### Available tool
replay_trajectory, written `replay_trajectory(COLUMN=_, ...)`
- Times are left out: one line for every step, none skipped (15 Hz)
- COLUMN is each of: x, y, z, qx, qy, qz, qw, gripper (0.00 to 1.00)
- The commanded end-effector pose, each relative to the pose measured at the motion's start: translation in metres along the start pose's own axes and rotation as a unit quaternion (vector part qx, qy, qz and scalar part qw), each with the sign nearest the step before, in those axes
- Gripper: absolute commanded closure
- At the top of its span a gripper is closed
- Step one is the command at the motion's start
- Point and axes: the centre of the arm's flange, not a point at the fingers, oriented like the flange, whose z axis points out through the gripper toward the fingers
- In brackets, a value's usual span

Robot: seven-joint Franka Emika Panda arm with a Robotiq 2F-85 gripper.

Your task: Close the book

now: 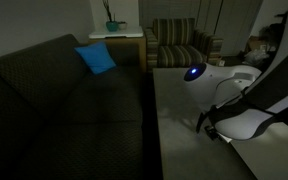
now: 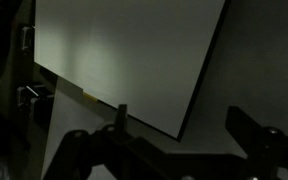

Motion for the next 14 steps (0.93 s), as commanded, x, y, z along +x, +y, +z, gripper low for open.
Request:
replay_trajectory(x=0.005, y=0.006, z=0.012, qx=-0.013, qy=-0.001, qz=-0.002, qw=0.9999, gripper=0.00)
replay_trajectory(x=0.005, y=0.006, z=0.018, qx=-0.002, qy=-0.005, qz=0.002, qw=1.0000, gripper=0.00)
replay_trajectory(x=0.005, y=0.007, z=0.026, qx=0.006, qy=-0.009, qz=0.007, qw=0.9999, gripper=0.00)
replay_trajectory(x=0.005, y=0.008, z=0.032, qx=0.012, qy=-0.013, qz=0.009, qw=0.9998, gripper=0.00)
replay_trajectory(x=0.003, y=0.007, z=0.039, qx=0.018, qy=-0.020, qz=0.013, qw=0.9995, gripper=0.00)
replay_trajectory(x=0.000, y=0.007, z=0.045, qx=0.023, qy=-0.026, qz=0.015, qw=0.9993, gripper=0.00)
replay_trajectory(x=-0.001, y=0.007, z=0.050, qx=0.037, qy=-0.033, qz=0.020, qw=0.9986, gripper=0.00)
replay_trajectory(x=-0.003, y=0.007, z=0.053, qx=0.048, qy=-0.039, qz=0.024, qw=0.9978, gripper=0.00)
replay_trajectory(x=-0.005, y=0.006, z=0.056, qx=0.067, qy=-0.046, qz=0.033, qw=0.9961, gripper=0.00)
replay_trajectory(x=-0.006, y=0.006, z=0.058, qx=0.082, qy=-0.051, qz=0.041, qw=0.9945, gripper=0.00)
replay_trajectory(x=-0.006, y=0.006, z=0.060, qx=0.088, qy=-0.055, qz=0.050, qw=0.9934, gripper=0.00)
replay_trajectory(x=-0.008, y=0.007, z=0.062, qx=0.088, qy=-0.056, qz=0.057, qw=0.9929, gripper=0.00)
replay_trajectory(x=-0.009, y=0.008, z=0.064, qx=0.085, qy=-0.057, qz=0.061, qw=0.9929, gripper=0.00)
replay_trajectory(x=-0.009, y=0.009, z=0.065, qx=0.079, qy=-0.058, qz=0.064, qw=0.9931, gripper=0.00)
